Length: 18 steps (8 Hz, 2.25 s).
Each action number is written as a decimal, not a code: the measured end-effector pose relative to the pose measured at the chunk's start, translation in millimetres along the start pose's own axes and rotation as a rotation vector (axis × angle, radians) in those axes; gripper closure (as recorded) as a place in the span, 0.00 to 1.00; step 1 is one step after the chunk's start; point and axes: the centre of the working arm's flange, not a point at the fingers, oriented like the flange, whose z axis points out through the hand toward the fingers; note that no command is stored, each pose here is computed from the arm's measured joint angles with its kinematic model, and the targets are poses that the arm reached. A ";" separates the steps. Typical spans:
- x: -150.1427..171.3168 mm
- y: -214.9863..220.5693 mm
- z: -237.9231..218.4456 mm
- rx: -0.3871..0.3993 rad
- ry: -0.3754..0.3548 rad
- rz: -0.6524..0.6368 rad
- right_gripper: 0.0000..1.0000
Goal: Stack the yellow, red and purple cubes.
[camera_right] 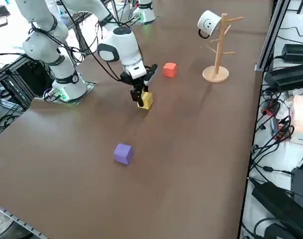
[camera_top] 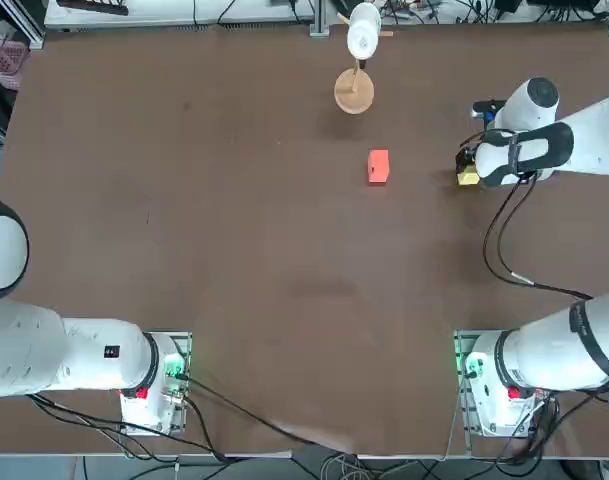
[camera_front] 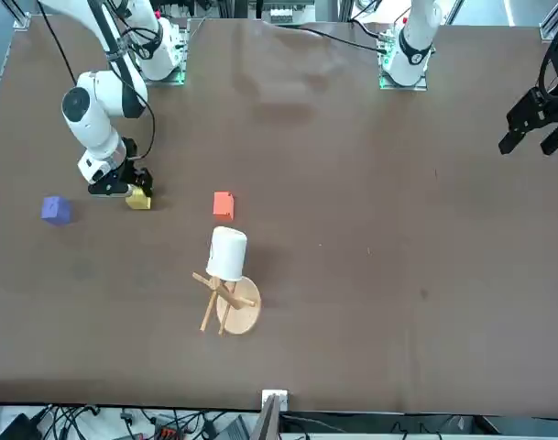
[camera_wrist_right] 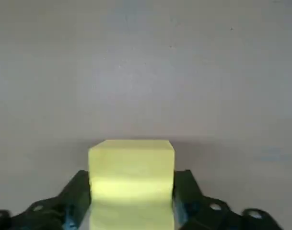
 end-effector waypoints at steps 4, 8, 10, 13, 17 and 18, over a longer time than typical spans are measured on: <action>15.1 -32.9 -21.0 0.017 0.061 -0.014 0.00; 14.3 -182.4 -50.8 0.107 0.111 0.093 0.00; 14.3 -214.3 -47.4 0.121 0.104 0.091 0.00; 15.2 -249.7 -35.8 0.132 0.090 0.102 0.00; 22.1 -272.7 -25.0 0.140 0.084 0.124 0.00; 21.3 -279.7 -21.9 0.142 0.080 0.129 0.00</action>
